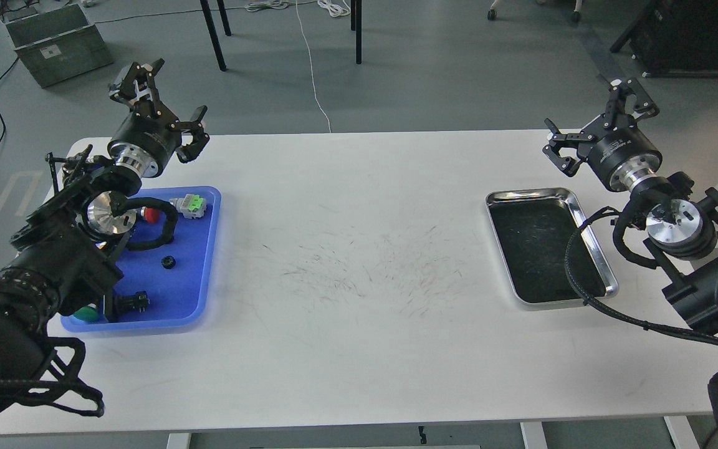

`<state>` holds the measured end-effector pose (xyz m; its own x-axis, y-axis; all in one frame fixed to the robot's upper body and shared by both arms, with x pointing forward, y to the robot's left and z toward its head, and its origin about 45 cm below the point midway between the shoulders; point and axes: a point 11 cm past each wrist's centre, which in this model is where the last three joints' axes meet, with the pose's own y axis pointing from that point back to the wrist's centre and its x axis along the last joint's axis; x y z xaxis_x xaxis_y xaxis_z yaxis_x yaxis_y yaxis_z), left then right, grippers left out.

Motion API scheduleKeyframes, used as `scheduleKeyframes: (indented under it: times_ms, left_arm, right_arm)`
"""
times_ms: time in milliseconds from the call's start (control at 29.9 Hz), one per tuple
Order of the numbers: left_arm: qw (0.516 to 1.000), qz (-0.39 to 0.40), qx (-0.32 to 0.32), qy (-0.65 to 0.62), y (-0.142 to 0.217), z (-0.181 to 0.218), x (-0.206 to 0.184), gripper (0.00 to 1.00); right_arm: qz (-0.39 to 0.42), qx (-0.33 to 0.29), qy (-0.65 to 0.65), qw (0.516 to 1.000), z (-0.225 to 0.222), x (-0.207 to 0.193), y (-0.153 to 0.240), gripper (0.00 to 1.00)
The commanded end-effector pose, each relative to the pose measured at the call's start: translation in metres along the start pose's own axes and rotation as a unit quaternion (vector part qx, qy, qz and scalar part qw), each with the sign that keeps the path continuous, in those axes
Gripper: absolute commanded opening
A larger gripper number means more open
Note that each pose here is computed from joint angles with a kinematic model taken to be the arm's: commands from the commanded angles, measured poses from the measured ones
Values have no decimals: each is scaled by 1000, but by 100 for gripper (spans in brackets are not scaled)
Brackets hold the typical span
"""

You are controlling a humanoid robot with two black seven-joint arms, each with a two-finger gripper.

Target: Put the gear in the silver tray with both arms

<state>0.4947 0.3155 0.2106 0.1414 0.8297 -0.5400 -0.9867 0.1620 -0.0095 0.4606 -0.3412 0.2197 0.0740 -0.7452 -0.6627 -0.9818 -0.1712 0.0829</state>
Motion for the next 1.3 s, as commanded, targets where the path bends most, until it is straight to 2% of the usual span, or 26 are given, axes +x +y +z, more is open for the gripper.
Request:
scheduleKeyframes:
  times_ms: [0, 167, 1003, 1137, 1270]
  left_arm:
    - [1000, 1, -4, 1, 0, 2, 1, 98]
    - [1000, 1, -20, 0, 0, 5, 0, 98]
    - [1000, 8, -21, -8, 4, 11, 10, 98]
    - [998, -2, 12, -58, 6, 5, 11, 98]
    - [989, -27, 58, -131, 7, -6, 8, 98]
  right_arm:
    - [-1, 1, 0, 1000, 0, -1, 0, 99]
    - [-2, 1, -1, 1000, 0, -1, 0, 99]
    - [-11, 4, -7, 1000, 0, -7, -3, 99]
    - [-5, 6, -6, 1000, -2, -3, -2, 99]
    - [28, 4, -4, 1000, -1, 19, 4, 99]
